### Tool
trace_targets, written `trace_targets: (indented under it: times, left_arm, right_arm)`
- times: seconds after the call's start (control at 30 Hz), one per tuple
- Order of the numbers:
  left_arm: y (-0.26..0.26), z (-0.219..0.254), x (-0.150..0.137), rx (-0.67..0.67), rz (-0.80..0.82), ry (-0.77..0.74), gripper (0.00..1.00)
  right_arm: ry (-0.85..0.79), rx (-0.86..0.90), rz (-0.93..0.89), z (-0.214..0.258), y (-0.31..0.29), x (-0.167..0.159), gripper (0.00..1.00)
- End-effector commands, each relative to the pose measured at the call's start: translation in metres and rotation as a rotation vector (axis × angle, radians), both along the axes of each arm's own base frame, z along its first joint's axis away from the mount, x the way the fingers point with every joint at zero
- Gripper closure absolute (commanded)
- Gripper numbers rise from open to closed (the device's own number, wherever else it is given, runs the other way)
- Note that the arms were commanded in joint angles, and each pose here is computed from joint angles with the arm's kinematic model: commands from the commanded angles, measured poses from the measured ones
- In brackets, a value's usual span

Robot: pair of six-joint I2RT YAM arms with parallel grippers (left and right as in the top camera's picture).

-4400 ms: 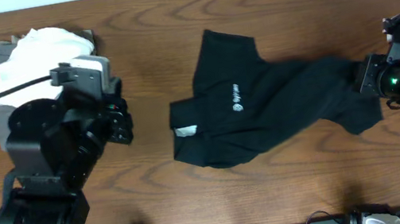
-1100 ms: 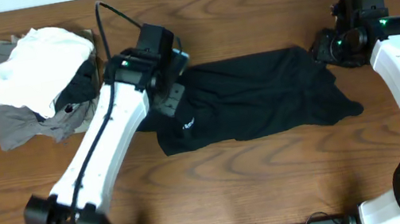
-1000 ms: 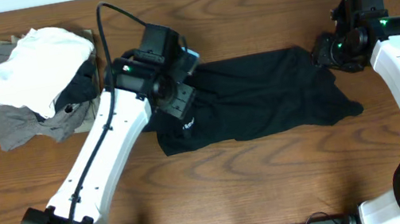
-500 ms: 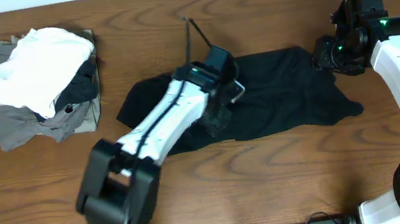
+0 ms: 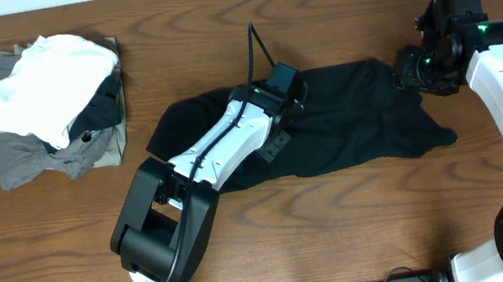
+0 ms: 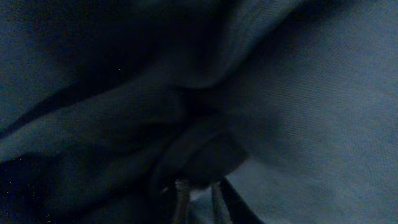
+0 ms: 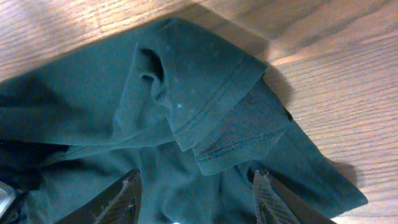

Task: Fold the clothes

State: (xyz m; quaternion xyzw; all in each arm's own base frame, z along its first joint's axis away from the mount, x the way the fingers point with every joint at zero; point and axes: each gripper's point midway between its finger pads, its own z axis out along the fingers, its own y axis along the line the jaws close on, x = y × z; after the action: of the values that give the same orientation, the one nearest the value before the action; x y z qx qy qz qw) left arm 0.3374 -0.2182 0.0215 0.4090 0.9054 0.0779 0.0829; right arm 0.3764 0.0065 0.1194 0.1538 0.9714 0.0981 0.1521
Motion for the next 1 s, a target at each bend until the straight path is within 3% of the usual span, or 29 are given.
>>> trace_targets:
  times: [0.0,0.23,0.37,0.43,0.63,0.77,0.97]
  left_arm:
    - [0.018,0.013,0.015,0.078,0.080,-0.101,0.94]
    - [0.018,0.058,0.024,0.028,0.101,-0.211,0.94]
    - [0.003,0.079,0.015,-0.091,0.075,-0.194,0.92]
    - [-0.011,0.075,0.005,-0.161,0.043,-0.128,0.77]
    - [-0.022,0.034,-0.007,-0.145,0.013,-0.017,0.55]
    - [-0.023,0.004,-0.009,-0.097,0.039,0.017,0.54]
    - [-0.022,-0.002,0.003,-0.085,0.088,-0.032,0.54]
  right_arm:
    - [-0.029,-0.006,0.006,0.010,-0.001,0.001,0.44]
    - [-0.029,-0.006,0.007,0.010,-0.001,0.001,0.44]
    - [-0.030,-0.006,0.006,0.010,-0.001,0.001,0.44]
    - [-0.030,-0.007,0.007,0.010,-0.001,0.001,0.44]
    - [-0.030,-0.006,0.007,0.010,-0.001,0.001,0.44]
    - [-0.029,-0.006,0.006,0.010,-0.001,0.001,0.44]
    - [-0.029,-0.006,0.006,0.010,-0.001,0.001,0.44]
